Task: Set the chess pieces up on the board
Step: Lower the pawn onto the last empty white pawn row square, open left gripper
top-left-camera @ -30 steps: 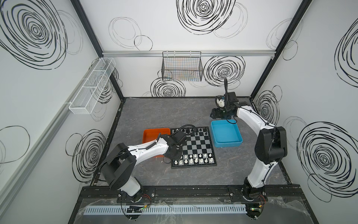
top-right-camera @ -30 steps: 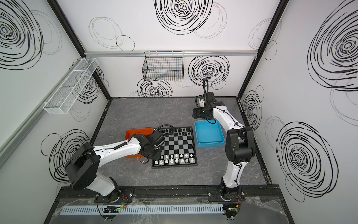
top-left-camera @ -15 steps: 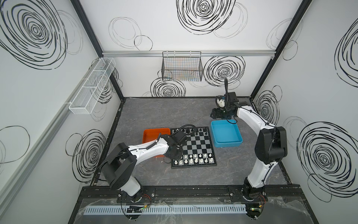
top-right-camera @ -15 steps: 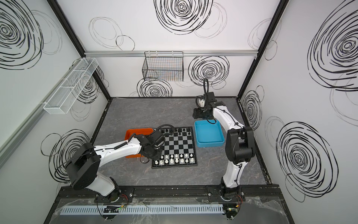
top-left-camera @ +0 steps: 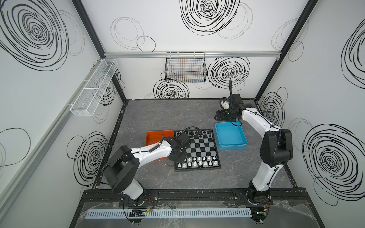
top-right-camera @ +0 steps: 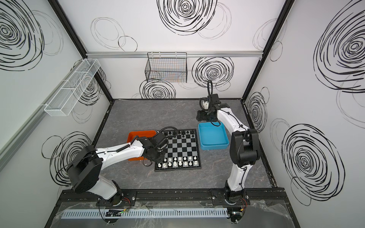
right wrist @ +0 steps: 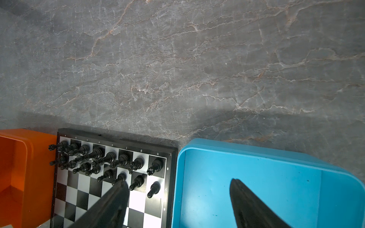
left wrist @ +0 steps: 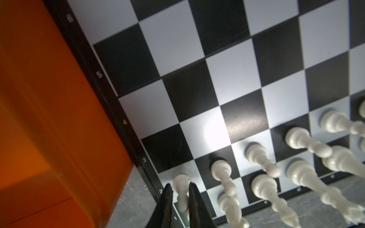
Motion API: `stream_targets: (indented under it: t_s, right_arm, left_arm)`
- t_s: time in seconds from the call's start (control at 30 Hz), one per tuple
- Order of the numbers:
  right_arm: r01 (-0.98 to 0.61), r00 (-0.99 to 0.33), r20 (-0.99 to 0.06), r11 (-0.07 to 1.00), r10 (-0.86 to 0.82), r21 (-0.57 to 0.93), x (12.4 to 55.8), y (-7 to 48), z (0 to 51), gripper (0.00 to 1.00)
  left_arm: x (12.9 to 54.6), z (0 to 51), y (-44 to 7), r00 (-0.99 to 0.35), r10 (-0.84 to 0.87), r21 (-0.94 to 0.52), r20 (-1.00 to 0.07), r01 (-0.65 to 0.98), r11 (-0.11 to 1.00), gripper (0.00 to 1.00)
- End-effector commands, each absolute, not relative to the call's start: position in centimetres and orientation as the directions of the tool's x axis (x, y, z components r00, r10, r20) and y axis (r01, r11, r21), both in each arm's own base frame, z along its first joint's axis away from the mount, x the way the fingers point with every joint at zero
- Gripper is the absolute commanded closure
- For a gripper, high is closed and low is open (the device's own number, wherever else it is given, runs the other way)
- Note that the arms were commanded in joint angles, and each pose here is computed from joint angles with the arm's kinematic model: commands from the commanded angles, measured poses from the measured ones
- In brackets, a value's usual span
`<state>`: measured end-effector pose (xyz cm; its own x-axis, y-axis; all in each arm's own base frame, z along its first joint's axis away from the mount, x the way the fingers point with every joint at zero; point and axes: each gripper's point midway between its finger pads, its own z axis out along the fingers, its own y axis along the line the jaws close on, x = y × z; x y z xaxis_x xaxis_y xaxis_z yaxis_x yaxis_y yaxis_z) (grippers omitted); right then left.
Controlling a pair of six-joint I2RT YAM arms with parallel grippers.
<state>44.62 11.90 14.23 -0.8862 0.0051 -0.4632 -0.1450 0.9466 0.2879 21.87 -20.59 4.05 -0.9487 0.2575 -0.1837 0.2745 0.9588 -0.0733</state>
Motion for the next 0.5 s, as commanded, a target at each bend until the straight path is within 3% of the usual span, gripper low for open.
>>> stream_targets:
  t_s: [0.0, 0.47]
  right_arm:
    - [-0.157, -0.873, -0.487, 0.946, 0.001, 0.283, 44.65, 11.72, 14.97, 0.15]
    - [-0.157, -0.873, -0.487, 0.946, 0.000, 0.283, 44.60, 11.69, 14.91, 0.15]
  left_arm:
    - [21.81, 4.38, -20.16, -0.947, 0.264, -0.041, -0.183, 0.276, 0.960, 0.79]
    - [21.86, 5.00, -20.66, -0.944, 0.272, -0.049, -0.189, 0.285, 0.957, 0.74]
